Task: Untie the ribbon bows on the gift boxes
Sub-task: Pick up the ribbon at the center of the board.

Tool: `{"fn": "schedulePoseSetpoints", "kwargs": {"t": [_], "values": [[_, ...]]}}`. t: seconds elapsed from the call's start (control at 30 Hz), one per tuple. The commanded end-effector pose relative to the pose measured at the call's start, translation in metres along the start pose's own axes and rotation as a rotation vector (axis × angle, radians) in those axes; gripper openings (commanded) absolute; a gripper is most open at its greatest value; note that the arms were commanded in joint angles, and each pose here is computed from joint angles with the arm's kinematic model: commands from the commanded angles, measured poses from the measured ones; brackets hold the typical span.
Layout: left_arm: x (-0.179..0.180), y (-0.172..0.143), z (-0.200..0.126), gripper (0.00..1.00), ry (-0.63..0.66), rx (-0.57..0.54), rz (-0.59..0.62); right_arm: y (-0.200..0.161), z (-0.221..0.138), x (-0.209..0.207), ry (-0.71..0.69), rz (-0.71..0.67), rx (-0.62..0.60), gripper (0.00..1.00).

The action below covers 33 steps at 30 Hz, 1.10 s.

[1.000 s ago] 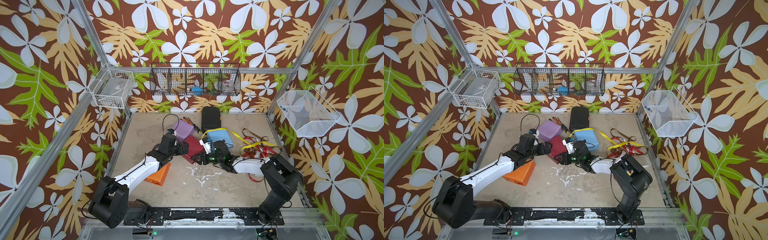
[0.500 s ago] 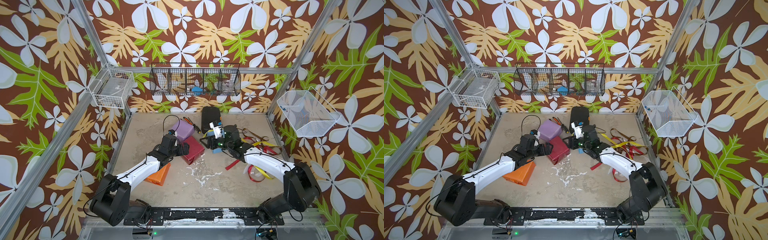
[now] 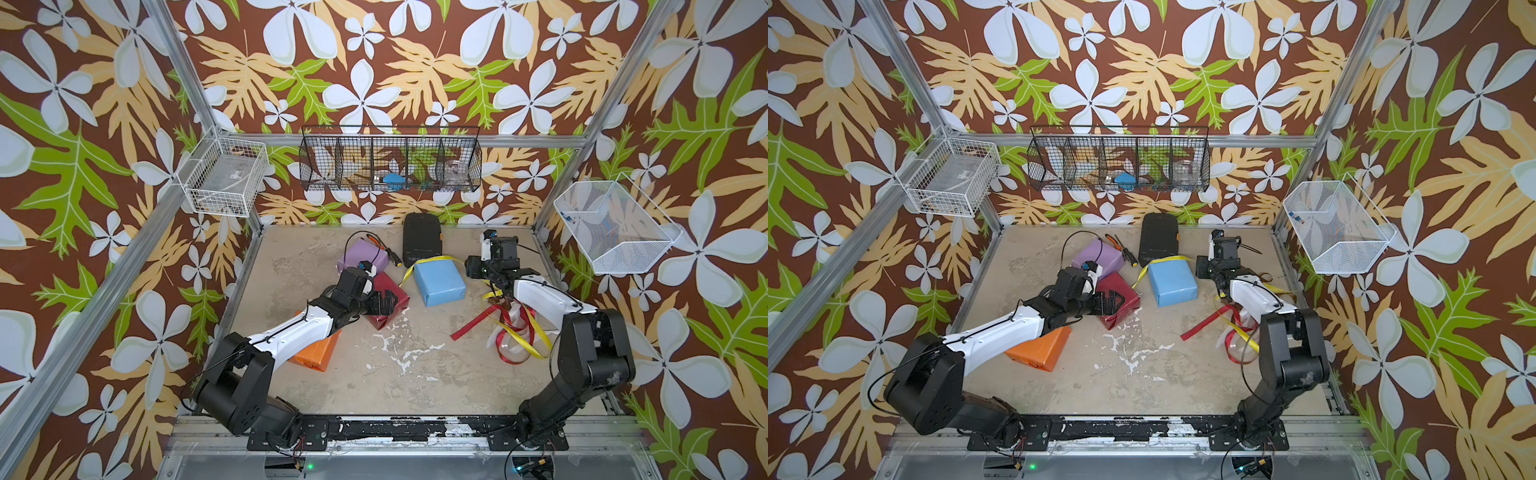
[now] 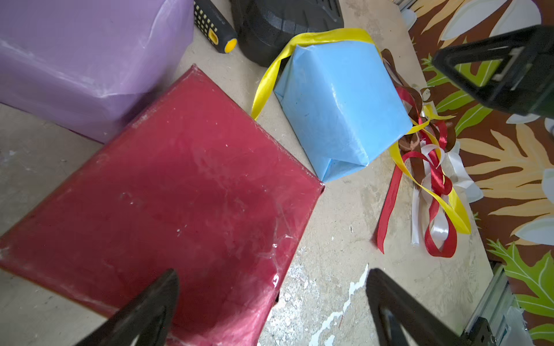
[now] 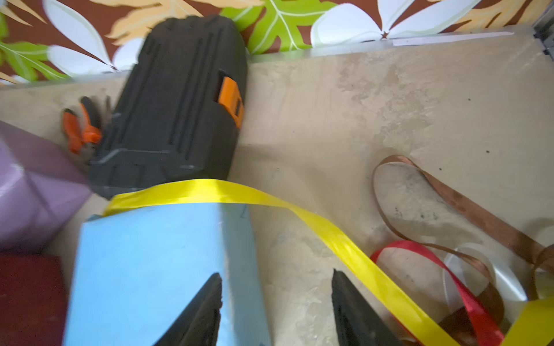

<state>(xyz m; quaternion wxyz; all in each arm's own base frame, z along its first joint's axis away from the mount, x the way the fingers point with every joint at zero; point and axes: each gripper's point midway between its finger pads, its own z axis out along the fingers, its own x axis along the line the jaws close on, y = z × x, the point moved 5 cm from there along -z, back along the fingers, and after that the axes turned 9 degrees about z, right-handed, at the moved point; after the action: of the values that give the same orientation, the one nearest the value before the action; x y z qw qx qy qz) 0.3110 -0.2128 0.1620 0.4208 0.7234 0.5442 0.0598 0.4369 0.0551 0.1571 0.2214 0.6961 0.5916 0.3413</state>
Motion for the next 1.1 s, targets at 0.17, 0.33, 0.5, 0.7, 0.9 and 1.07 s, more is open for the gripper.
{"fn": "schedulePoseSetpoints", "kwargs": {"t": [0.17,0.33,0.5,0.7,0.9,1.07], "values": [[0.0,0.0,-0.003,1.0,0.003,-0.02,0.024,0.007,0.05,-0.012,-0.119,-0.182,0.034,0.73],[0.0,0.001,-0.004,1.0,0.006,-0.023,0.026,0.011,0.083,-0.013,-0.14,-0.233,0.07,0.74],[0.0,0.003,-0.005,1.0,0.013,-0.033,0.028,0.011,0.098,-0.006,-0.087,-0.239,0.054,0.73],[0.002,0.002,-0.005,1.0,0.022,-0.032,0.027,0.005,0.078,0.013,-0.011,-0.28,0.034,0.64],[0.001,0.002,-0.004,1.0,0.015,-0.032,0.025,-0.023,0.064,0.003,-0.041,-0.291,0.075,0.62],[0.0,0.0,-0.003,1.0,-0.003,-0.023,0.02,-0.029,0.091,0.004,-0.038,-0.301,0.144,0.67]]}}
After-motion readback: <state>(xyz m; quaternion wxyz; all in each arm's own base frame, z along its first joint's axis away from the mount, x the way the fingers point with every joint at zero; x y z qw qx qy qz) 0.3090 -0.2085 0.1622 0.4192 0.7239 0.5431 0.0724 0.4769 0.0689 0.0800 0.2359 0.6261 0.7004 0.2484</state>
